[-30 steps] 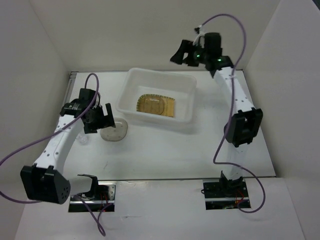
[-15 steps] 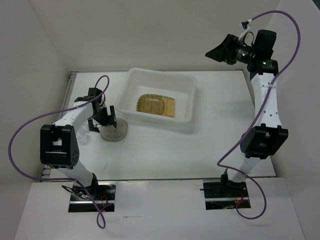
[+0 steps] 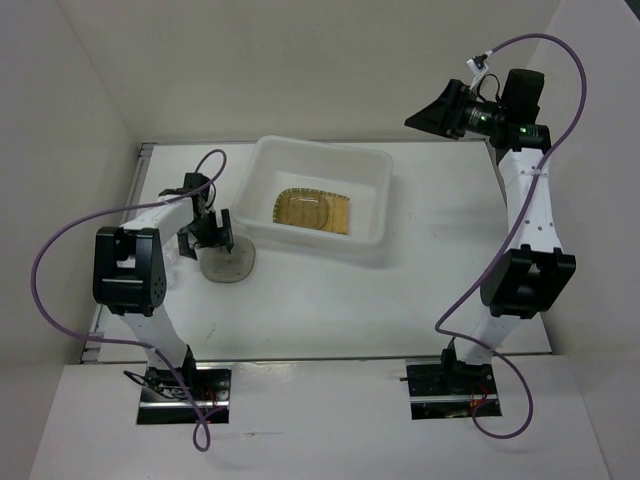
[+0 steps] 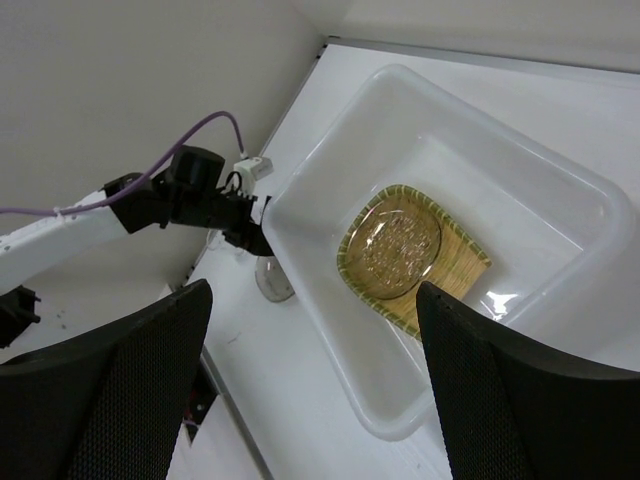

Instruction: Place the mixed dishes into the plastic bin

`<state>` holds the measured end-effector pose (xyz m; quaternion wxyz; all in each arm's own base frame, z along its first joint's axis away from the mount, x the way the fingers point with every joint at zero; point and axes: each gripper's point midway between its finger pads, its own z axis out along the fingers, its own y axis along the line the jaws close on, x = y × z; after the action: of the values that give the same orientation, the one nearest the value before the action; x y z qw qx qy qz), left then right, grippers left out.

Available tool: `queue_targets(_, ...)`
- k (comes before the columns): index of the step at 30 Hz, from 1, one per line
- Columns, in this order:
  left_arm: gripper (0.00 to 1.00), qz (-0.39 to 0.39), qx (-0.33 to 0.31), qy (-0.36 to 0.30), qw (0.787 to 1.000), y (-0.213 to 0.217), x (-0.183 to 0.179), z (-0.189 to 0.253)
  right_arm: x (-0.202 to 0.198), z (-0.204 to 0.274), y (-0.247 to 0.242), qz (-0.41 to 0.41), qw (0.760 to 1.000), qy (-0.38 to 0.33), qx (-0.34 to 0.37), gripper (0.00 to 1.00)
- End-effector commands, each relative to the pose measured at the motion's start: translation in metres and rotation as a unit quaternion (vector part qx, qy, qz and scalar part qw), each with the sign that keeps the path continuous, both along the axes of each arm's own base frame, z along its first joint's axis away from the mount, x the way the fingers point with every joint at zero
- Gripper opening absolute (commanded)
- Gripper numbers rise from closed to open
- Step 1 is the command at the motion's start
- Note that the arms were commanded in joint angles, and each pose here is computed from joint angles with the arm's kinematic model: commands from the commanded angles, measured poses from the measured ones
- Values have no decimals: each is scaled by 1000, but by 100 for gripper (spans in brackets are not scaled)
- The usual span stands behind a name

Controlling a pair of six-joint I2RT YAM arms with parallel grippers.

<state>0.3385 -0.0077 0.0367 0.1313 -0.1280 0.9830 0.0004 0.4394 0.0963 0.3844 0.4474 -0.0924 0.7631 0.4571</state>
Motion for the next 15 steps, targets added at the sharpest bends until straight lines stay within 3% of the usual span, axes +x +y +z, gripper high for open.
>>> queue_targets(1,100,-14,21,-4,1000,9,14,-9,-18,27,7,19,999,-39,4,88)
queue_targets(9,94,-40,-34,2,999,-11,15,-26,-29,24,8,16,999,-44,-4,89)
queue_targets(13,84,-50,-55,13,997,-15,11,-35,-29,16,7,16,999,-34,-5,89)
queue_targets(15,74,-50,-56,17,997,-15,8,-38,-29,16,7,16,999,-34,-5,89)
